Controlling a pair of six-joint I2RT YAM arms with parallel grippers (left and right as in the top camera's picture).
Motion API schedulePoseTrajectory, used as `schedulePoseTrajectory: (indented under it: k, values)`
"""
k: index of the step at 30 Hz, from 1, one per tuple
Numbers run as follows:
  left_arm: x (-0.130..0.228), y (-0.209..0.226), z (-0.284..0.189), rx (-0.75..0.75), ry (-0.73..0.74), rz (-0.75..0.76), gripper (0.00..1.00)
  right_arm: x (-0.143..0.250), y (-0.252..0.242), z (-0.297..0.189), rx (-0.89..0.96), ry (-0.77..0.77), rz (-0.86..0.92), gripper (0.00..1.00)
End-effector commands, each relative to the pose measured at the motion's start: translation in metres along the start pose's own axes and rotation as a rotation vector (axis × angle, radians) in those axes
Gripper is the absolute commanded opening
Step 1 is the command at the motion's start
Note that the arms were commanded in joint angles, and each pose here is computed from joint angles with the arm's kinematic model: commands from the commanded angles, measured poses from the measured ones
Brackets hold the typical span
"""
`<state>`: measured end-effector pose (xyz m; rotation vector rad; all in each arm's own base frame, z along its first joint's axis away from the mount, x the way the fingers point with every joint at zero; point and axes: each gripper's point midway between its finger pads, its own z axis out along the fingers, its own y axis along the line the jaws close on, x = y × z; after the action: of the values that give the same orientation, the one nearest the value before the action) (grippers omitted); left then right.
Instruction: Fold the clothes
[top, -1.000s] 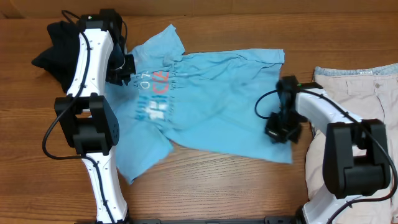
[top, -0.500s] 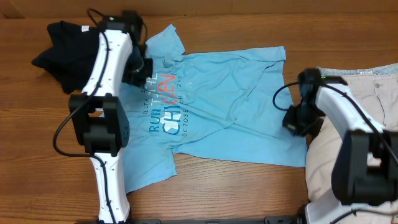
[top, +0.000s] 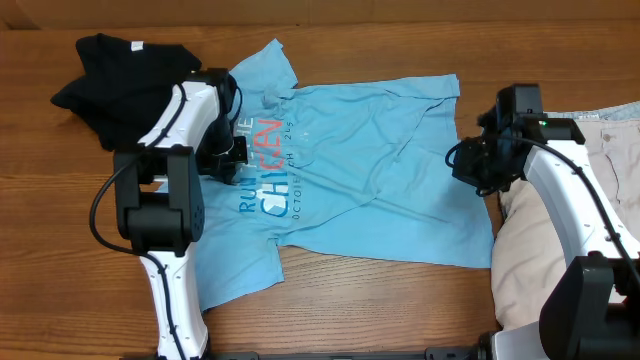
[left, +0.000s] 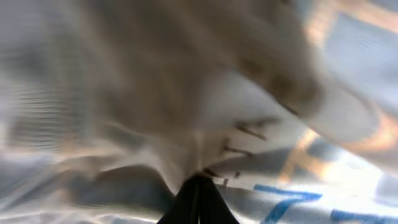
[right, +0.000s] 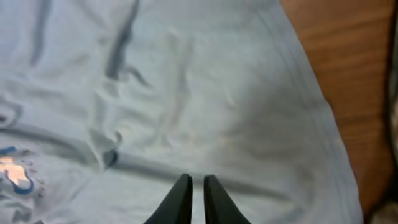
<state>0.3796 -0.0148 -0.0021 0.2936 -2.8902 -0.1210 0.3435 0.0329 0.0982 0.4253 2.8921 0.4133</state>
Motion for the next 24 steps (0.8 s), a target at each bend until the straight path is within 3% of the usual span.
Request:
schedulePoseTrajectory:
  k: [1,10,13,19,21,24]
  values:
    - [-0.009,0.054,0.025,-0.139,0.012,-0.147,0.04,0.012,0.005,0.014,-0.033,0.032,-0.040,0.12]
    - [-0.021,0.054,0.020,-0.001,0.004,-0.127,0.04,0.095,0.008,0.073,-0.059,0.301,-0.055,0.09]
    - [-0.020,0.047,0.019,-0.005,0.001,-0.109,0.04,0.114,-0.003,0.084,0.026,0.337,0.012,0.07]
    - [-0.024,0.035,0.017,-0.007,-0.024,-0.061,0.08,0.104,-0.061,0.079,0.330,0.234,0.238,0.07]
    - [-0.027,0.034,0.013,-0.006,-0.034,-0.040,0.21,0.097,-0.073,0.077,0.332,0.212,0.293,0.07]
    - [-0.030,0.034,0.007,-0.004,-0.046,-0.010,0.24,0.086,-0.096,0.072,0.333,0.185,0.388,0.05]
